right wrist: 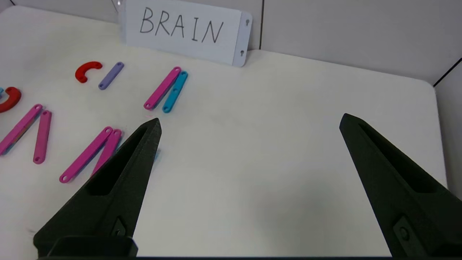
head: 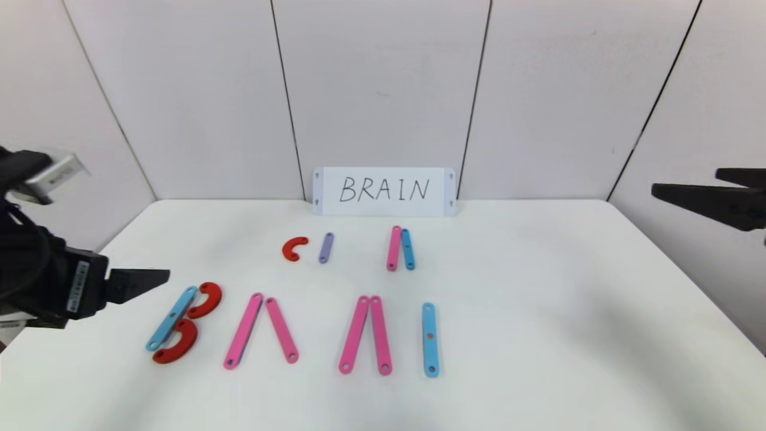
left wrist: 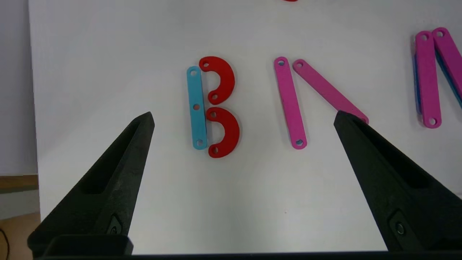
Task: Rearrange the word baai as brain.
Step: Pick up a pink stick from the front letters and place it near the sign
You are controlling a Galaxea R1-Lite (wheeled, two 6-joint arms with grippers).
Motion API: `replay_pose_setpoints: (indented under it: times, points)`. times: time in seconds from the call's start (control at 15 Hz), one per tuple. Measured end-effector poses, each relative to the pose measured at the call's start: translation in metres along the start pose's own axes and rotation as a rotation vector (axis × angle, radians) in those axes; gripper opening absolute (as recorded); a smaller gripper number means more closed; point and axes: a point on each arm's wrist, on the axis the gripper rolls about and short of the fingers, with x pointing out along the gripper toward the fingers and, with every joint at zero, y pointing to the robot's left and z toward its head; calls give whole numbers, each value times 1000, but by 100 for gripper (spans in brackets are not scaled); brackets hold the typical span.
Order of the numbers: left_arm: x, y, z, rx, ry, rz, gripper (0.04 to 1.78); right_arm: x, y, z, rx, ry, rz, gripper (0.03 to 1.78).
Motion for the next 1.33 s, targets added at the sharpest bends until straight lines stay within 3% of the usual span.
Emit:
replay_pose_setpoints:
  times: [0.2,0.47,0.73,1.33]
  points:
    - [41,-14,1,38,122,-68,174,41,-7,-7,21,89,54,173]
    - [76,-26,0,60,219,-107,174,82,-14,-17,29,114,89,173]
    - [96,-30,-7,43,290,-116,174,94,-17,-28,50,166,144,173]
    - [132,-41,-23,33,427,-92,174,106,-19,-43,63,227,148,173]
